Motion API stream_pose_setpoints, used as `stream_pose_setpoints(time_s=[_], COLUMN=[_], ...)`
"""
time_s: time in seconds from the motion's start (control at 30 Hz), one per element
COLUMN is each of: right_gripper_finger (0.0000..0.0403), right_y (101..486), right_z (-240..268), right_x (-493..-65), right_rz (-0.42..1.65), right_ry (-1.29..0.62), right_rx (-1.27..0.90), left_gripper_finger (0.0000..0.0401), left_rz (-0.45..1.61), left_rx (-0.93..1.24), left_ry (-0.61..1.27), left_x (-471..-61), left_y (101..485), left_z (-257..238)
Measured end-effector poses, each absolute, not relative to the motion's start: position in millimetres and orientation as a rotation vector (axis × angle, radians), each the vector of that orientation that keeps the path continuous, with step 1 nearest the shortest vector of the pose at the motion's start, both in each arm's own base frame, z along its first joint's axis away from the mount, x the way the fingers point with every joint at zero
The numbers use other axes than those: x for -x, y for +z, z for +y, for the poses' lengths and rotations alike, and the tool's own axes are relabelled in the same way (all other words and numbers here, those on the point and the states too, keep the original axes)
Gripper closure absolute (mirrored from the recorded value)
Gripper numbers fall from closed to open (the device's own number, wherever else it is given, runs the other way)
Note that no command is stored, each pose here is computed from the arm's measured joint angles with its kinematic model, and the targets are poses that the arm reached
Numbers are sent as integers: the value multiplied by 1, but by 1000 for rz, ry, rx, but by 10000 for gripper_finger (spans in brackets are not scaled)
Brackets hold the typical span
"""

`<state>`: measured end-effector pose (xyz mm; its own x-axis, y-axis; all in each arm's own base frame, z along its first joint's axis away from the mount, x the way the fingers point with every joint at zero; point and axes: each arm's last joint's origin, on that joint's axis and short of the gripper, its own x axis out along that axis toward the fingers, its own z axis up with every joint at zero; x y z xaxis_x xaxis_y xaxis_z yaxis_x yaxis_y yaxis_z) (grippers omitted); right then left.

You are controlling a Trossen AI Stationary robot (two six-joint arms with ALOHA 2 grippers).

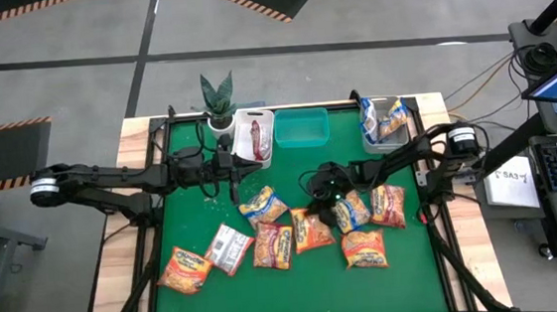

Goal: Sort Maruchan noodles
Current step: Put the orange noodle pack into the green bin

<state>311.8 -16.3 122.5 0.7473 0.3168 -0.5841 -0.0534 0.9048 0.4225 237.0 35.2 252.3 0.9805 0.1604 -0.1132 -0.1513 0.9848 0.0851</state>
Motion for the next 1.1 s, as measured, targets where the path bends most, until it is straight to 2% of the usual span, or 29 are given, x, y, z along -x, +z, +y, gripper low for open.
stream_pose_setpoints(time_s=[0.2, 0.33, 0.47, 0.63, 0.77, 0.87, 0.97, 1.1], right_gripper_finger=[391, 391, 391, 391, 391, 391, 391, 390], right_y=[148, 167, 185, 197, 195, 190, 185, 178], right_z=[-18, -18, -13, -9, -9, -12, -19, -25], right_x=[-307, -300, -295, -292, -289, -285, -280, -273], right_rz=[626, 590, 533, 490, 526, 590, 654, 727], right_ry=[151, 75, 25, 14, -1, -74, -160, -258], right_rx=[-296, -178, -65, -27, -79, -196, -344, -549], left_gripper_finger=[397, 379, 342, 276, 224, 200, 196, 216], left_rz=[93, 88, 109, 86, 91, 114, 150, 196], left_rx=[-29, 14, 70, 143, 155, 123, 120, 105], left_ry=[160, 158, 131, 107, 103, 27, 4, -4], left_x=[-237, -240, -251, -271, -283, -289, -296, -309], left_y=[255, 252, 241, 221, 203, 192, 185, 178], left_z=[35, 36, 36, 38, 40, 39, 38, 37])
